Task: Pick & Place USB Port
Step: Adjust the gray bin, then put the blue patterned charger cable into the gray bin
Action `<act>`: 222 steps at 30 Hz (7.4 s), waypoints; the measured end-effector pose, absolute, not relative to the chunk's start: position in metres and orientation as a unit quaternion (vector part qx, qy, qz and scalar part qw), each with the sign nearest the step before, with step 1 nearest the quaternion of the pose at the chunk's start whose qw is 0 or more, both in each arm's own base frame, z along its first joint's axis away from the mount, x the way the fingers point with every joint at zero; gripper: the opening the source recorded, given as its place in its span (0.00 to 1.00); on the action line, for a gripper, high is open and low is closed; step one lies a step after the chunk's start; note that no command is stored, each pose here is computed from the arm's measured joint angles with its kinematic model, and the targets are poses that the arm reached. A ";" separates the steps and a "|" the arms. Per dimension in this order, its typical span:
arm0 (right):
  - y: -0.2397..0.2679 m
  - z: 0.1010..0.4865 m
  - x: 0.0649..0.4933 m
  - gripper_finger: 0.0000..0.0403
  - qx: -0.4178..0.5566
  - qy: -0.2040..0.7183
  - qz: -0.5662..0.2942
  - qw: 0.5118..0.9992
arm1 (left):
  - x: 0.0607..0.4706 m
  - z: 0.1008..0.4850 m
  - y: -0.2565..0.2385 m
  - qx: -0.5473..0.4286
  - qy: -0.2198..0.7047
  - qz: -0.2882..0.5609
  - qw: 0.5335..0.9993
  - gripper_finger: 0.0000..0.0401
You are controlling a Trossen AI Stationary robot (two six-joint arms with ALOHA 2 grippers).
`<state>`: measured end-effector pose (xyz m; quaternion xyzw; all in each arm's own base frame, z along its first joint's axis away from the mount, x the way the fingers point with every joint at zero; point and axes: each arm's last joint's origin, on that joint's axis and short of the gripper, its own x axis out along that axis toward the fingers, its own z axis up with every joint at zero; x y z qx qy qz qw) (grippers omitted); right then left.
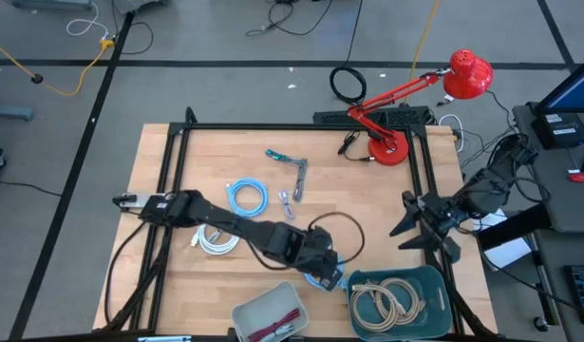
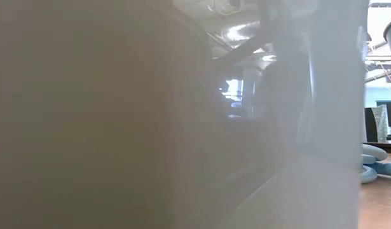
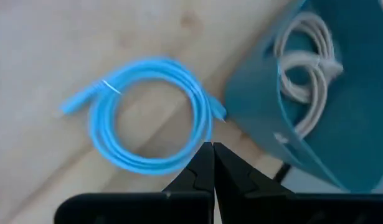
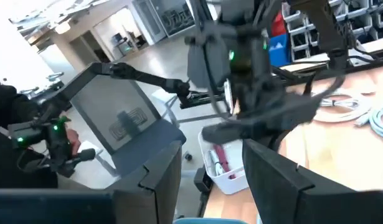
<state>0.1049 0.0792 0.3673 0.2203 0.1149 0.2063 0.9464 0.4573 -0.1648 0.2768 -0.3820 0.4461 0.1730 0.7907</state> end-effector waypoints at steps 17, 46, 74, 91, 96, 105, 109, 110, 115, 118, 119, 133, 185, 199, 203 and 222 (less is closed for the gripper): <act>0.082 0.365 0.109 0.41 0.211 0.122 0.204 0.948 | 0.433 0.223 -0.244 -0.431 0.512 0.042 0.742 0.00; 0.083 0.372 0.109 0.41 0.215 0.090 0.214 0.949 | 0.342 0.185 -0.293 -0.384 0.717 0.197 0.547 0.00; 0.085 0.372 0.112 0.41 0.222 0.087 0.216 0.947 | 0.306 0.142 -0.256 -0.267 0.794 0.324 0.440 0.00; 0.085 0.372 0.112 0.41 0.217 0.087 0.217 0.948 | 0.298 0.177 -0.249 -0.305 0.742 0.391 0.451 0.00; 0.086 0.372 0.112 0.41 0.214 0.087 0.217 0.949 | 0.298 0.200 -0.241 -0.343 0.693 0.416 0.478 0.00; 0.088 0.370 0.115 0.41 0.211 0.093 0.215 0.949 | 0.291 0.210 -0.232 -0.592 0.495 0.353 0.529 0.00; 0.088 0.370 0.116 0.41 0.212 0.096 0.215 0.949 | 0.253 0.199 -0.228 -0.686 0.390 0.319 0.525 0.00; 0.088 0.370 0.116 0.41 0.213 0.096 0.215 0.948 | 0.244 0.198 -0.226 -0.690 0.381 0.309 0.532 0.00; 0.088 0.370 0.116 0.41 0.213 0.096 0.214 0.949 | 0.226 0.205 -0.216 -0.664 0.416 0.302 0.544 0.00; 0.088 0.370 0.116 0.41 0.212 0.096 0.214 0.949 | 0.226 0.208 -0.213 -0.630 0.479 0.281 0.542 0.00; 0.088 0.370 0.116 0.41 0.212 0.096 0.213 0.949 | 0.226 0.208 -0.213 -0.623 0.498 0.272 0.538 0.00; 0.088 0.369 0.116 0.41 0.205 0.095 0.211 0.951 | 0.188 0.202 -0.225 -0.504 0.687 0.259 0.455 0.00; 0.089 0.368 0.149 0.41 0.223 0.041 0.057 0.972 | 0.285 0.254 0.144 -0.549 0.267 0.237 0.756 0.00; 0.085 0.357 0.189 0.41 0.239 0.031 -0.003 0.970 | 0.363 0.291 0.207 -0.216 0.555 0.175 0.784 0.00; 0.085 0.354 0.194 0.41 0.253 0.039 -0.006 0.967 | 0.384 0.275 0.207 -0.086 0.647 0.130 0.746 0.06; 0.085 0.354 0.193 0.41 0.230 0.039 -0.006 0.972 | 0.417 0.235 0.193 0.031 0.695 0.114 0.709 0.54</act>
